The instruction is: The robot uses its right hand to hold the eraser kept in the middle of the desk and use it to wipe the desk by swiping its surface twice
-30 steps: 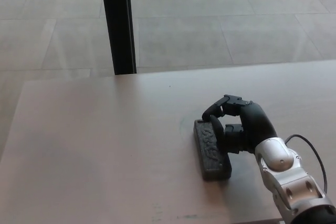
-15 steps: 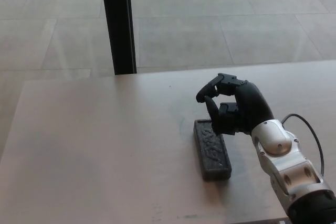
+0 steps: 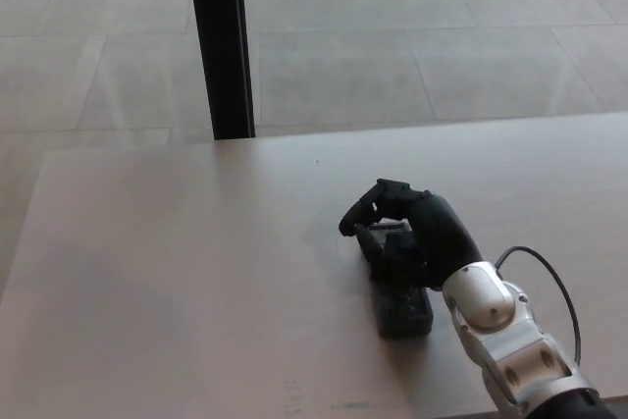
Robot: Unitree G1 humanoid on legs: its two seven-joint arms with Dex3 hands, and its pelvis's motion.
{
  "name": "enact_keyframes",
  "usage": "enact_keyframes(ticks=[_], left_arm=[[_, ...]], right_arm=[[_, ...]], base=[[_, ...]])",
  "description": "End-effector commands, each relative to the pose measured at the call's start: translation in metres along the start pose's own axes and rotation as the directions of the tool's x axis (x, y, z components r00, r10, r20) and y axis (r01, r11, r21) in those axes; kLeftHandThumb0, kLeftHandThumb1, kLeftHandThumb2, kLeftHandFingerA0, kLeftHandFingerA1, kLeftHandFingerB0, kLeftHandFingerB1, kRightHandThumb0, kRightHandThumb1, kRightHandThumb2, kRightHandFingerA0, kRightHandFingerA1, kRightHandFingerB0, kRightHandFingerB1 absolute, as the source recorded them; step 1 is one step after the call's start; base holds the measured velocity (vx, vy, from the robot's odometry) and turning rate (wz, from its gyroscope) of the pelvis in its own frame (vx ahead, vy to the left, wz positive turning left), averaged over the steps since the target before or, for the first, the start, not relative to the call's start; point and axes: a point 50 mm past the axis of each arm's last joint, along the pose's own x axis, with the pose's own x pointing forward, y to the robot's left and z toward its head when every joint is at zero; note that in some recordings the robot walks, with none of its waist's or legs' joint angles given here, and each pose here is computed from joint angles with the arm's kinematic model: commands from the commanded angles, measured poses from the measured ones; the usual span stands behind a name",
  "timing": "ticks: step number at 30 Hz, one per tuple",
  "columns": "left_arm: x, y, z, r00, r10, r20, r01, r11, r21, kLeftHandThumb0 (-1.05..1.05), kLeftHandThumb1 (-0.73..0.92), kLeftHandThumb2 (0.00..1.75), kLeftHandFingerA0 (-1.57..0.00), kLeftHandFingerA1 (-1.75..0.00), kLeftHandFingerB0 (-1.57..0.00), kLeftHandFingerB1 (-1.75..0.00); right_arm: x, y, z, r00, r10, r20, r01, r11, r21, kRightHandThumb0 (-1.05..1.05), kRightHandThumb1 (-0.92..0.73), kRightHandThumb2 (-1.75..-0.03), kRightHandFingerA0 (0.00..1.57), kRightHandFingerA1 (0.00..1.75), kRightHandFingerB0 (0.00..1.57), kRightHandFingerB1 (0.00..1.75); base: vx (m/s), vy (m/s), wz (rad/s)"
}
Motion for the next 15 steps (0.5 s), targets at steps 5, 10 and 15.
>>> enact_keyframes(ticks=[5, 10, 15], left_arm=[[0.000, 0.005, 0.002, 1.000, 0.017, -0.005, -0.018, 1.000, -0.011, -0.42, 0.68, 0.58, -0.76, -0.80, -0.65, -0.68], [-0.001, 0.007, 0.001, 1.000, 0.014, -0.002, -0.014, 1.000, 0.008, -0.44, 0.68, 0.61, -0.77, -0.78, -0.64, -0.66], [-0.002, 0.010, -0.004, 1.000, 0.024, -0.010, -0.024, 1.000, -0.015, -0.43, 0.68, 0.58, -0.75, -0.80, -0.66, -0.69]], right_arm=[[-0.010, -0.007, -0.023, 0.996, -0.042, -0.081, 0.044, 0.999, 0.018, -0.31, -0.67, -0.90, 0.93, 1.75, 0.62, 1.72], [-0.017, -0.008, -0.037, 0.992, -0.059, -0.114, 0.064, 0.997, 0.047, -0.33, -0.67, -0.89, 0.96, 1.75, 0.64, 1.75], [-0.025, -0.001, -0.052, 0.982, -0.068, -0.174, 0.086, 0.991, 0.098, -0.34, -0.64, -0.99, 0.98, 1.75, 0.79, 1.64]], base=[[0.00, 0.000, 0.00], [0.00, 0.000, 0.00], [0.00, 0.000, 0.00]])
